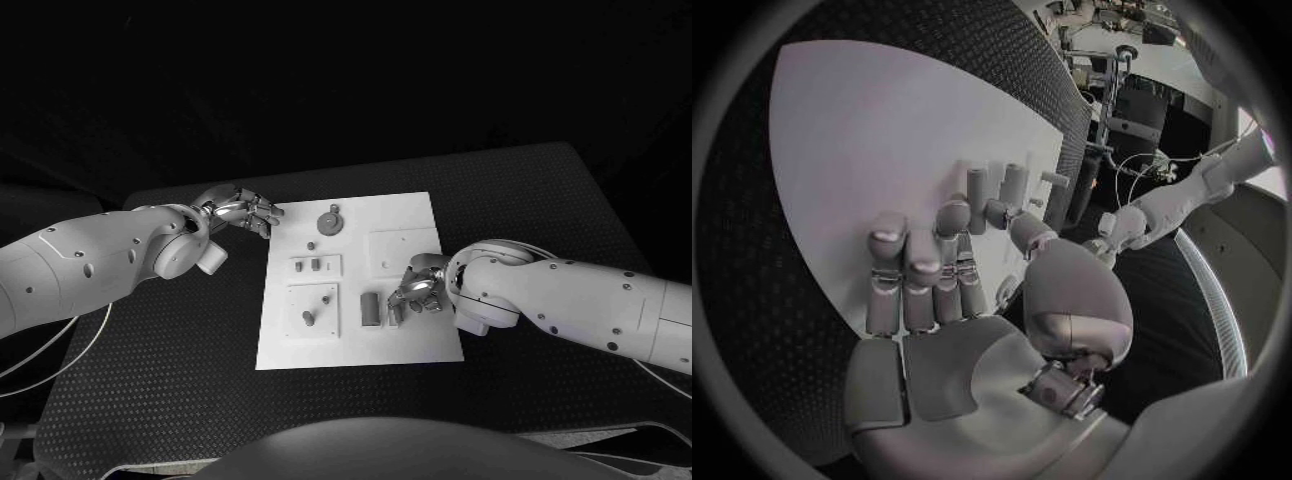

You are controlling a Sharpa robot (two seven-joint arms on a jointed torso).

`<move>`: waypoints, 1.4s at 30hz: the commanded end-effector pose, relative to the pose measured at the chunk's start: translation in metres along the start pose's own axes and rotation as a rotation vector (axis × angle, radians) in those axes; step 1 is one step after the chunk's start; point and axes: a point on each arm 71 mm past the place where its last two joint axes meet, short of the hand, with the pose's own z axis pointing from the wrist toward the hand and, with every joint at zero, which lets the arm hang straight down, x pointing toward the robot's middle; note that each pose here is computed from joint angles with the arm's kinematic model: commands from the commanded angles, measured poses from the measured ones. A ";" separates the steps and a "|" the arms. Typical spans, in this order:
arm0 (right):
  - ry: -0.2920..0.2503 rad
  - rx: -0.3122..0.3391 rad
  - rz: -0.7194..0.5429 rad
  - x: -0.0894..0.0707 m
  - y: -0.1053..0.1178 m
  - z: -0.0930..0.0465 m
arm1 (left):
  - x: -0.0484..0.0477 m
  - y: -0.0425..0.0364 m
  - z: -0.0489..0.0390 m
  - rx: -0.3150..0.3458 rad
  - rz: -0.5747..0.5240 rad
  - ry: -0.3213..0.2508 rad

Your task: Assemble the parts on the task board

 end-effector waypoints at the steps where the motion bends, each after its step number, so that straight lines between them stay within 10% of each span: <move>1: 0.032 -0.013 -0.014 0.009 0.003 0.000 | 0.0016 -0.0016 0.0005 0.010 -0.001 0.012; 42: 0.027 -0.020 0.001 0.009 0.004 0.001 | 0.0010 -0.0013 0.0004 0.009 0.000 0.009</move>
